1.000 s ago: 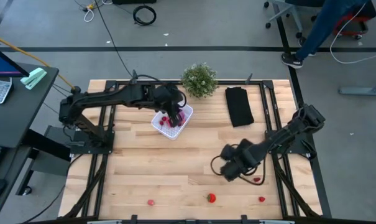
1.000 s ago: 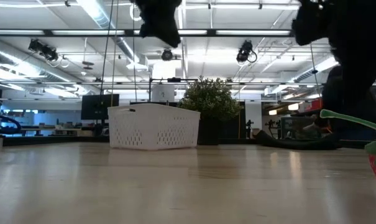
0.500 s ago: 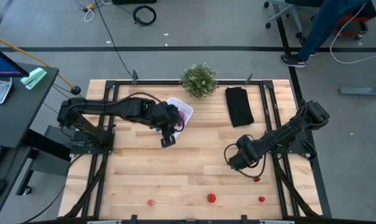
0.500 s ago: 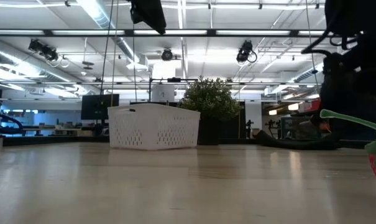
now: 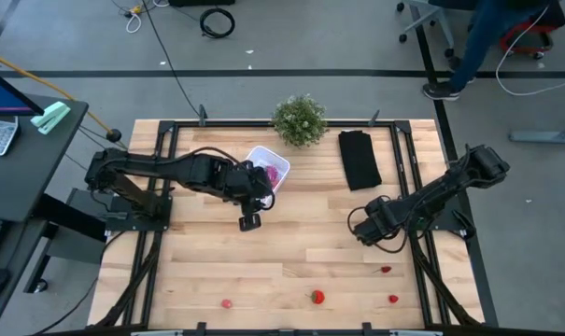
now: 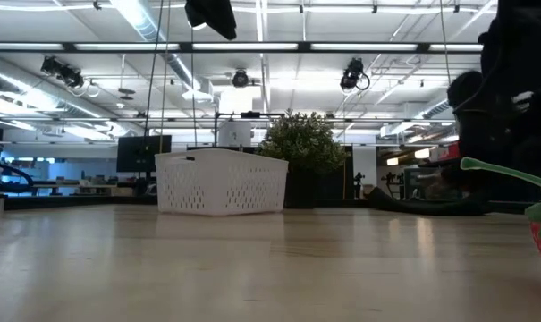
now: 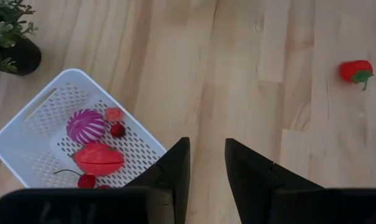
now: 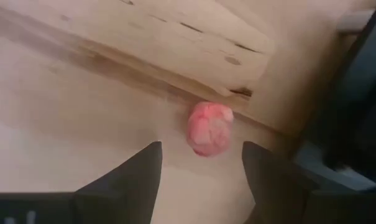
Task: Pick and placing Produce into tupperware
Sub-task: Put the pink peach into the white basket
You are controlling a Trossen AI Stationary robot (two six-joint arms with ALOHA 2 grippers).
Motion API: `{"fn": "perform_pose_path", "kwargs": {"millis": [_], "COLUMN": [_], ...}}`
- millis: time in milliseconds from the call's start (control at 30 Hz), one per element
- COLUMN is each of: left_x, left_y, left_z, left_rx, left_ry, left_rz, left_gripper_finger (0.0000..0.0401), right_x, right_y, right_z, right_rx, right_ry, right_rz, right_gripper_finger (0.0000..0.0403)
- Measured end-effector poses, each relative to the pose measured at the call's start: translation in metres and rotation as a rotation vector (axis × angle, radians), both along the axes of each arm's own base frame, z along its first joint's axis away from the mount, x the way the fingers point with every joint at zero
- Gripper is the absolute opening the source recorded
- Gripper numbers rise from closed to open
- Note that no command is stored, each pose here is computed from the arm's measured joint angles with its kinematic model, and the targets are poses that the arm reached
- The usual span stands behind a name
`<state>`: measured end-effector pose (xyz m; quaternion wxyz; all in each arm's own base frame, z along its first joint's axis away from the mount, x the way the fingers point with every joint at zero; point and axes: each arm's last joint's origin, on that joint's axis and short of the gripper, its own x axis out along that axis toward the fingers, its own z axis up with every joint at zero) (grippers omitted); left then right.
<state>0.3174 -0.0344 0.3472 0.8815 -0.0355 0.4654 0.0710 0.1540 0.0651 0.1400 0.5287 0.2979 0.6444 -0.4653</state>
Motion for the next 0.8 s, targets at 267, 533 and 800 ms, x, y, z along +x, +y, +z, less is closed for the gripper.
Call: {"fn": "perform_pose_path", "kwargs": {"millis": [267, 533, 800], "left_x": [0.0, 0.0, -0.0035], "left_y": [0.0003, 0.0002, 0.0005], "left_z": [-0.0001, -0.0003, -0.0025], "left_rx": [0.001, -0.036, -0.033], "left_ry": [0.0, -0.005, 0.038], "left_rz": [0.002, 0.056, 0.061], "left_gripper_finger": [0.0107, 0.0096, 0.0067], "right_x": [-0.0031, 0.0002, 0.0058], "right_y": [-0.0023, -0.0032, -0.0026], "right_z": [-0.0075, -0.0084, -0.0098], "right_rx": [-0.047, -0.091, -0.094], "right_ry": [-0.018, -0.085, -0.147], "right_rz": [-0.029, -0.022, -0.023], "right_gripper_finger": [0.0231, 0.0183, 0.0093]}}
